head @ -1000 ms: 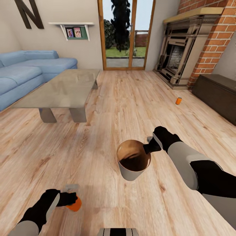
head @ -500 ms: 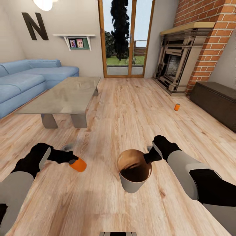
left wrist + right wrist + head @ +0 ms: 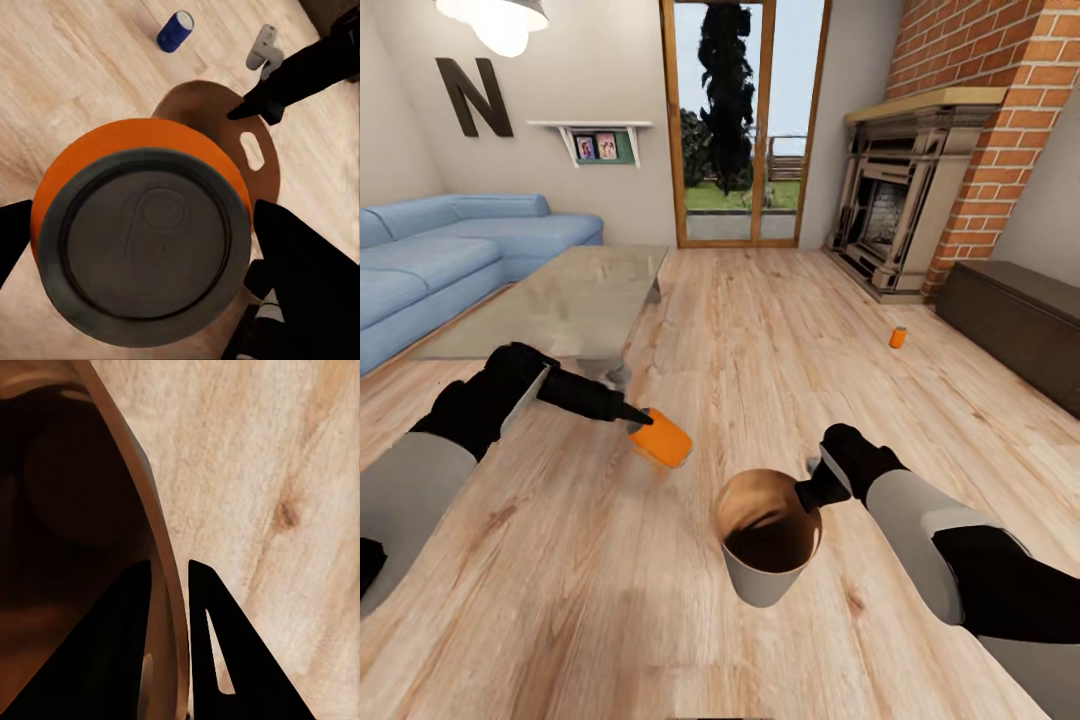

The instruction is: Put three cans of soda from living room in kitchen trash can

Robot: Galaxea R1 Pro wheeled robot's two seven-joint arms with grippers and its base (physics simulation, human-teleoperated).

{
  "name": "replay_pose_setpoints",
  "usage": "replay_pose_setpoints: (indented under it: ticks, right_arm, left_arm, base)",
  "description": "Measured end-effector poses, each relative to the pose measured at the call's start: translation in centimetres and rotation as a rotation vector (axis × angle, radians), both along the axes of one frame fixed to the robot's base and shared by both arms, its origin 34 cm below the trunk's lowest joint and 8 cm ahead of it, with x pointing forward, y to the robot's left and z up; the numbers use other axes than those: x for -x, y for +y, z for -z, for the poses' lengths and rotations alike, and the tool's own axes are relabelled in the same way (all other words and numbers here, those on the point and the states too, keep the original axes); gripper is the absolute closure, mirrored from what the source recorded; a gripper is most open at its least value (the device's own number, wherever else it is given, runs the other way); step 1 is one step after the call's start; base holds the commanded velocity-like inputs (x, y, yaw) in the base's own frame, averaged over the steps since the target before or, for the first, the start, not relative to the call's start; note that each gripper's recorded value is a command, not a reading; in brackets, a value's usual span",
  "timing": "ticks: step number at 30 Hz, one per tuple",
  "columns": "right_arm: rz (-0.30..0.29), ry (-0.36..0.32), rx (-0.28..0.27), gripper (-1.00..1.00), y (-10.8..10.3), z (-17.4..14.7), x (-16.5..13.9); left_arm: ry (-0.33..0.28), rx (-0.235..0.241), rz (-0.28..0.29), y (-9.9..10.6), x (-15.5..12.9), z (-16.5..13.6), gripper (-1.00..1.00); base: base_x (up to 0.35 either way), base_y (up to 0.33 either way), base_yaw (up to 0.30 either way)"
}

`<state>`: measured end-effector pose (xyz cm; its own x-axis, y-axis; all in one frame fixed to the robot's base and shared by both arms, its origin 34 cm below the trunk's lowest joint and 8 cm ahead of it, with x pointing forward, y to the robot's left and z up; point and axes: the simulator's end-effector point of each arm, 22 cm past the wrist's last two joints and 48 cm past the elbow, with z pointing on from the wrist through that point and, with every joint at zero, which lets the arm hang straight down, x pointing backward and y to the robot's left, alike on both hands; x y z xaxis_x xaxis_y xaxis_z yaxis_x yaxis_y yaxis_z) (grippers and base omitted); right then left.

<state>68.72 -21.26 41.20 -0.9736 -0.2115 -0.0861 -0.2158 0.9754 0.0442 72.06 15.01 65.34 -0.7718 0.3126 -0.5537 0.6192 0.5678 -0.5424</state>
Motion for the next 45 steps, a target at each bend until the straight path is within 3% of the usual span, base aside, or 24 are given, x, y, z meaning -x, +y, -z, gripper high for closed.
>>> replay_pose_setpoints:
  ticks: [3, 4, 7, 8, 16, 25, 36, 45]
  right_arm:
    - [-0.009, 0.002, -0.015, 1.0, 1.2, -0.7, -0.1]
    - [-0.009, 0.003, -0.022, 1.0, 1.5, -0.9, -0.1]
    - [-0.016, 0.001, -0.028, 1.0, 2.2, -1.7, -0.3]
    - [-0.024, -0.001, -0.022, 1.0, 2.4, -1.9, -0.4]
    - [-0.042, -0.012, -0.026, 1.0, 3.4, -4.0, -1.1]
    - [-0.057, -0.016, -0.031, 1.0, 4.4, -6.2, -1.6]
    - [-0.073, -0.018, -0.042, 1.0, 5.8, -6.3, -1.5]
    - [-0.077, -0.021, -0.042, 1.0, 6.0, -6.4, -1.6]
  left_arm:
    - [-0.043, 0.038, 0.075, -1.5, -0.4, -5.2, 1.0]
    - [-0.046, 0.03, 0.095, -2.0, -0.3, -5.7, 1.0]
    - [-0.046, -0.04, 0.188, -4.7, 0.5, -6.2, 1.0]
    - [-0.045, -0.062, 0.234, -6.6, 1.0, -6.3, 1.0]
    - [0.014, -0.133, 0.336, -11.1, 2.8, -5.3, 1.0]
    - [0.054, -0.161, 0.377, -13.9, 3.7, -5.5, 1.0]
    - [-0.049, -0.263, 0.353, -17.2, 2.4, -4.1, 1.0]
    - [-0.084, -0.324, 0.323, -16.8, 1.4, -2.9, 1.0]
  base:
    - [0.0, 0.0, 0.0]
    - [0.0, 0.0, 0.0]
    - [0.0, 0.0, 0.0]
    - [0.0, 0.0, 0.0]
    - [0.0, 0.0, 0.0]
    - [0.0, 0.0, 0.0]
    - [0.0, 0.0, 0.0]
    - [0.0, 0.0, 0.0]
